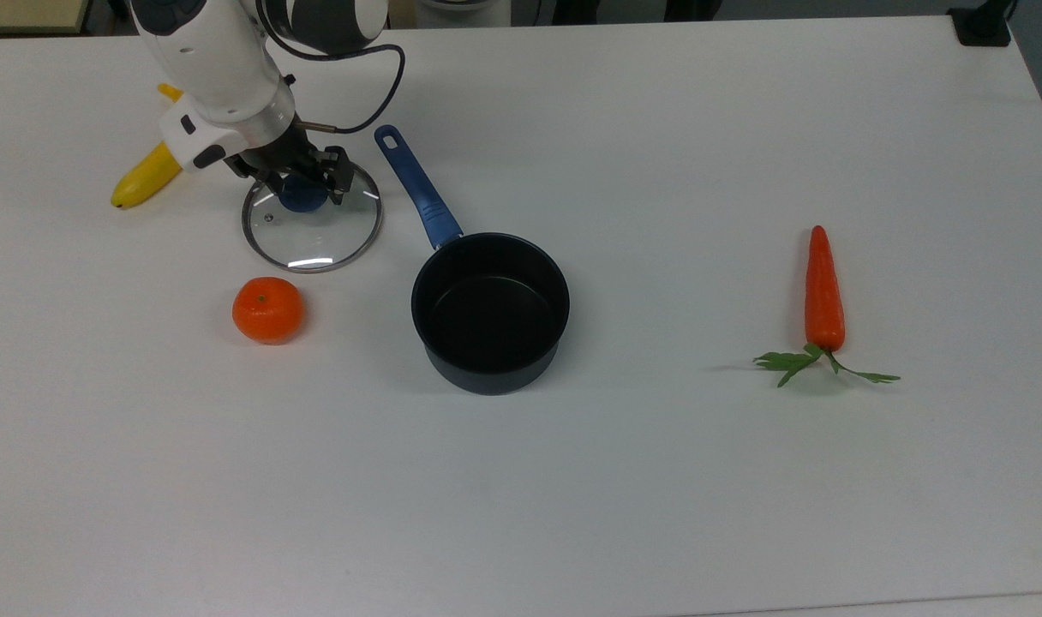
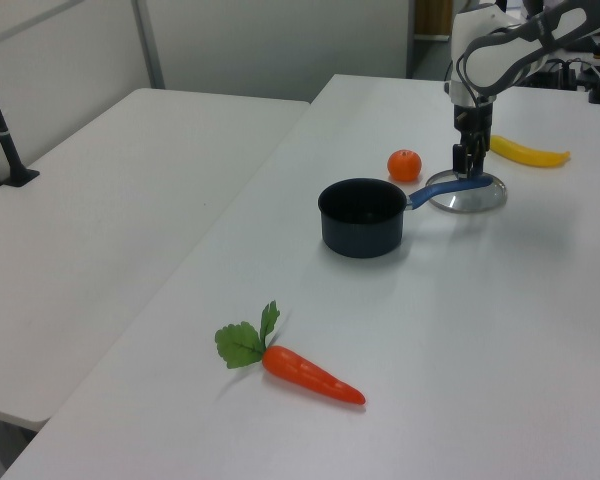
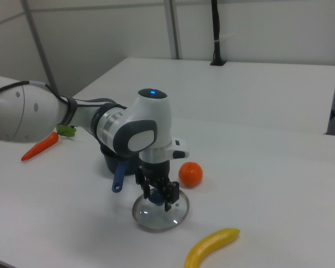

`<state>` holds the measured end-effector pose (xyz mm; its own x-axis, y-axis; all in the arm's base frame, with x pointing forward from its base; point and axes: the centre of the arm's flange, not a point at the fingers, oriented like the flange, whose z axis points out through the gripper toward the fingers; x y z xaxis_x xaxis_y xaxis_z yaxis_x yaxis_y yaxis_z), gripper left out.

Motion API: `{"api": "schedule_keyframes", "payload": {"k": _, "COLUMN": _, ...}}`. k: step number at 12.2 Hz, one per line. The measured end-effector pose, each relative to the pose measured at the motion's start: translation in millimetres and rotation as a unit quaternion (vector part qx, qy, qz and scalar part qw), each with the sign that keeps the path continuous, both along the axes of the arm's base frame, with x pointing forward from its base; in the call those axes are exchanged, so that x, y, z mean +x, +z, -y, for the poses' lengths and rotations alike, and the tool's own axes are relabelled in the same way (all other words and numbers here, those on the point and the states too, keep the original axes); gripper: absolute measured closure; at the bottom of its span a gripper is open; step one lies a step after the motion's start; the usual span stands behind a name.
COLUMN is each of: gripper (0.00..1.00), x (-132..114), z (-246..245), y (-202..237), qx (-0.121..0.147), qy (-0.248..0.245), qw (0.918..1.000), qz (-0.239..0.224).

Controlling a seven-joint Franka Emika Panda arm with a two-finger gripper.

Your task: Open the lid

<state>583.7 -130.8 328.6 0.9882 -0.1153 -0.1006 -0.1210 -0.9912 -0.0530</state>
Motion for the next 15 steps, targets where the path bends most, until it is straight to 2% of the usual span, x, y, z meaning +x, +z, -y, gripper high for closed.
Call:
{"api": "schedule_keyframes", "payload": {"k": 2, "gripper": 0.0, "x": 2, "z": 0, "y": 13, "qx": -0.001, "qy": 0.001, "qw": 1.0, "qz": 0.002}}
{"api": "schedule_keyframes", "payload": {"k": 6, "gripper": 0.0, "x": 17, "z": -2, "y": 120, "qx": -0.005, "qy": -0.03, "qw": 0.9995, "qz": 0.002}}
{"api": "schedule_keyframes", "payload": {"k": 8, "gripper": 0.0, "x": 20, "z": -23, "y": 163, "qx": -0.027, "qy": -0.041, "qw": 0.9988, "qz": 0.003}}
{"api": "schedule_keyframes", "payload": {"k": 10, "gripper": 0.0, "x": 16, "z": -77, "y": 191, "qx": -0.048, "qy": -0.022, "qw": 0.9986, "qz": 0.003}}
{"api": "schedule_keyframes", "payload": {"k": 12, "gripper": 0.0, "x": -1, "z": -123, "y": 212, "qx": -0.051, "qy": 0.009, "qw": 0.9985, "qz": -0.018}}
{"api": "schedule_keyframes", "payload": {"k": 15, "gripper": 0.0, "x": -14, "z": -138, "y": 232, "qx": -0.052, "qy": 0.02, "qw": 0.9984, "qz": -0.013}}
